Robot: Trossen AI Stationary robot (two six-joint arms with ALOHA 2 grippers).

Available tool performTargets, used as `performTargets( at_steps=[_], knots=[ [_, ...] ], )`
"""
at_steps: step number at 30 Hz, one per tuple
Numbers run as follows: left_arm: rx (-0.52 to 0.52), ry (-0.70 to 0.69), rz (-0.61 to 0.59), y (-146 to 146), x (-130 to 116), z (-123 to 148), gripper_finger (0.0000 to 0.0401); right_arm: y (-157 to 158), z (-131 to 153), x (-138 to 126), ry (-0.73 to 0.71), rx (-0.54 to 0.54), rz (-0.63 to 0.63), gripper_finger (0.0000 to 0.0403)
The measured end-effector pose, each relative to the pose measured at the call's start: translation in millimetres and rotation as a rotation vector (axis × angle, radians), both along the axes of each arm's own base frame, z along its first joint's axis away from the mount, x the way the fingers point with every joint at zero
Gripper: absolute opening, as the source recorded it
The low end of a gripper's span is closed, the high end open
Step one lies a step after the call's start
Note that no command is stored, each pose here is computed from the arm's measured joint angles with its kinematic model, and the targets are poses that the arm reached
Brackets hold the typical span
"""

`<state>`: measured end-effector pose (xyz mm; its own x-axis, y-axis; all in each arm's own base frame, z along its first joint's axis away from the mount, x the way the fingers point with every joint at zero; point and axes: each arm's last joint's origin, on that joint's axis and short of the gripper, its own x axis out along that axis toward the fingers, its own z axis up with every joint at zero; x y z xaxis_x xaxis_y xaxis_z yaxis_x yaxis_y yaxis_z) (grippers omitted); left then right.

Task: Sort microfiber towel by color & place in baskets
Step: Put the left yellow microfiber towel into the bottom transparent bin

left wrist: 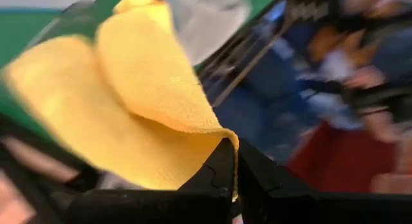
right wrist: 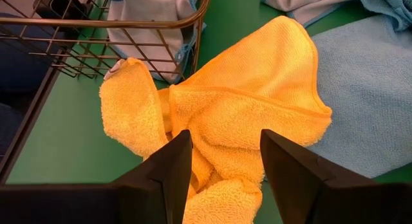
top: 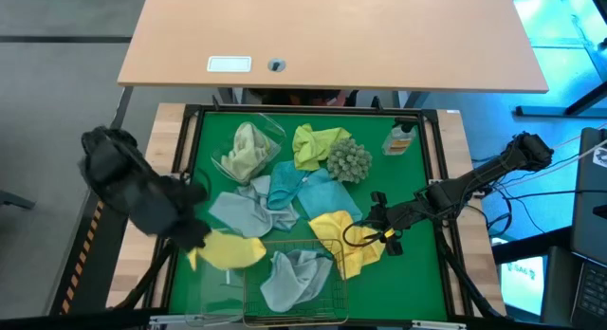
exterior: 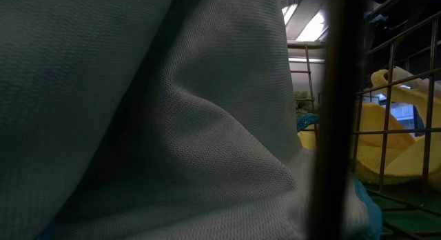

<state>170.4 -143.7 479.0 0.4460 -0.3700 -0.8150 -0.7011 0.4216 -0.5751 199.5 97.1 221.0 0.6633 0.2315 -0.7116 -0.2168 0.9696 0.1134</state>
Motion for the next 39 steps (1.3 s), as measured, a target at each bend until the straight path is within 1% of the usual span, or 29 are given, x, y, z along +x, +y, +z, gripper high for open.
performTargets(
  at_steps=[3,6,9,11,15,21,26,31,36,39],
  knots=[
    [0.074,0.09,-0.063,-12.7,4.6,-26.6,0.0,0.1,0.0,0.0,0.0,0.0,0.0,0.0184],
    [0.151,0.188,-0.093,-22.5,7.9,-56.5,0.0,0.0,0.0,0.0,0.0,0.0,0.0,0.0184],
    [0.201,0.304,-0.125,-29.9,8.1,-86.3,0.0,0.0,0.0,0.0,0.0,0.0,0.0,0.0184],
    [0.23,0.353,-0.137,-34.3,8.7,-105.6,0.0,0.0,0.0,0.0,0.0,0.0,0.0,0.0184],
    [0.235,0.355,-0.144,-43.4,15.9,-139.2,0.0,0.0,0.0,0.0,0.0,0.0,0.0,0.0184],
    [0.189,0.3,-0.146,-54.0,26.6,-184.2,0.0,0.0,0.0,0.0,0.0,0.0,0.0,0.0184],
    [0.159,0.264,-0.148,-57.3,30.0,-219.5,0.0001,0.0,0.1,0.0,-0.001,0.0,0.0,0.0184],
    [0.154,0.259,-0.147,-56.1,28.8,-241.4,0.0018,0.0,0.0,0.0,0.0,0.0,0.0,0.0184],
    [0.156,0.262,-0.143,-54.9,29.1,-243.1,0.0044,0.0,0.0,0.0,0.0,0.0,0.0,0.0184],
    [0.157,0.262,-0.143,-54.8,29.2,-243.1,0.0067,0.0,0.0,0.0,0.0,0.0,0.0,0.0184]
  ],
)
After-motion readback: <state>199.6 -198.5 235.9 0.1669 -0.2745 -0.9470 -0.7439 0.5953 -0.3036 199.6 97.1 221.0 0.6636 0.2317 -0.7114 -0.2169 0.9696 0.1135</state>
